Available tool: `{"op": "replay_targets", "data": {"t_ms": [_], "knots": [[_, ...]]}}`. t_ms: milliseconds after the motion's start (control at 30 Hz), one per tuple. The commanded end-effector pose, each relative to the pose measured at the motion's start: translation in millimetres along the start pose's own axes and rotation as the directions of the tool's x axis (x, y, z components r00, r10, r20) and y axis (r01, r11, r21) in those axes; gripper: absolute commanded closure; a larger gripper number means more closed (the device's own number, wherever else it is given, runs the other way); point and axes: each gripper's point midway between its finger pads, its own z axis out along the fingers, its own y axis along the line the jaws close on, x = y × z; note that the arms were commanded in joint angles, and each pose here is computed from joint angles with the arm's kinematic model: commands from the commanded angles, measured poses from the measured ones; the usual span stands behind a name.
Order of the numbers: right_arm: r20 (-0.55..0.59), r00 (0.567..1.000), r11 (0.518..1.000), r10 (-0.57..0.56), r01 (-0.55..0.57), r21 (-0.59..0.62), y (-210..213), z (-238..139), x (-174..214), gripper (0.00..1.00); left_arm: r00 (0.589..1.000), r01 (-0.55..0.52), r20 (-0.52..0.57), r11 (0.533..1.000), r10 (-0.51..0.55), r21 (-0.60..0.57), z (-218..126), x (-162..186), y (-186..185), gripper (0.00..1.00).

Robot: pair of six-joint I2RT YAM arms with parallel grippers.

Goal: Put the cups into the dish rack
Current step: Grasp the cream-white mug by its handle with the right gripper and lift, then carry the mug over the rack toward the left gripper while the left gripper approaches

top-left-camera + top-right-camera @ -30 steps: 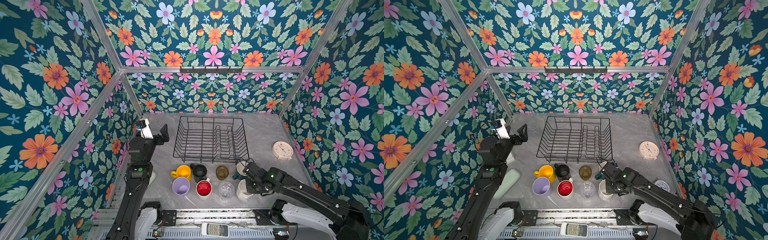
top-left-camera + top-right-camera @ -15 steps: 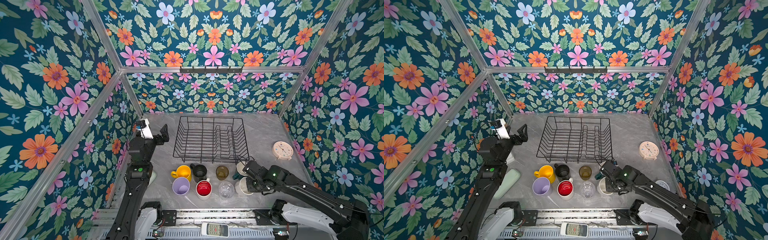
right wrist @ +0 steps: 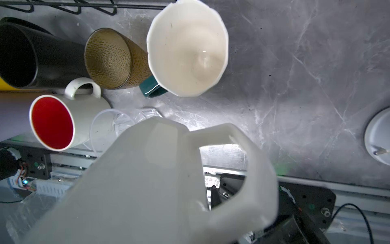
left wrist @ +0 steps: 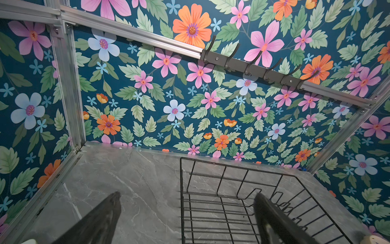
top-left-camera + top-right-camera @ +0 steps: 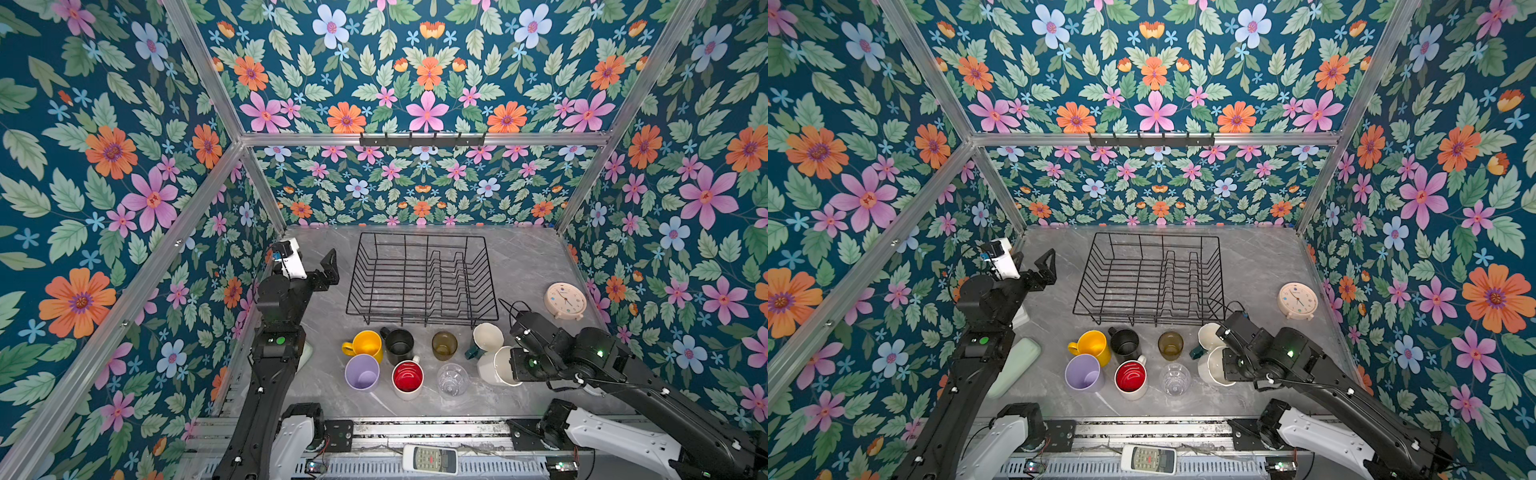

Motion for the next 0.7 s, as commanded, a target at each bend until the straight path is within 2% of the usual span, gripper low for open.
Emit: {"op": "replay_targets", "data": {"t_ms": [0, 167, 400, 600, 667], "knots": [[0.018, 1.000, 0.996, -0.018, 0.020, -0.088, 16, -11, -4, 1.00, 0.999, -0.007, 0.041, 0.998, 0.005, 0.055, -1, -11, -11, 0.00], [0.093, 0.996, 0.975, -0.019, 0.039, -0.220, 44, -31, -22, 1.00, 0.999, -0.004, 0.053, 0.993, -0.002, 0.116, -4, -13, -21, 0.01], [0.187, 0.980, 0.948, -0.064, 0.119, -0.297, 78, -40, -52, 1.00, 0.998, 0.003, 0.062, 0.972, -0.018, 0.234, -9, -16, -42, 0.01], [0.291, 0.952, 0.918, -0.094, 0.196, -0.344, 110, -48, -86, 1.00, 0.997, 0.020, 0.068, 0.929, -0.048, 0.370, -16, -18, -65, 0.01], [0.312, 0.948, 0.899, -0.070, 0.195, -0.392, 120, -51, -100, 1.00, 0.996, 0.024, 0.063, 0.903, -0.056, 0.428, -19, -18, -74, 0.01]]}}
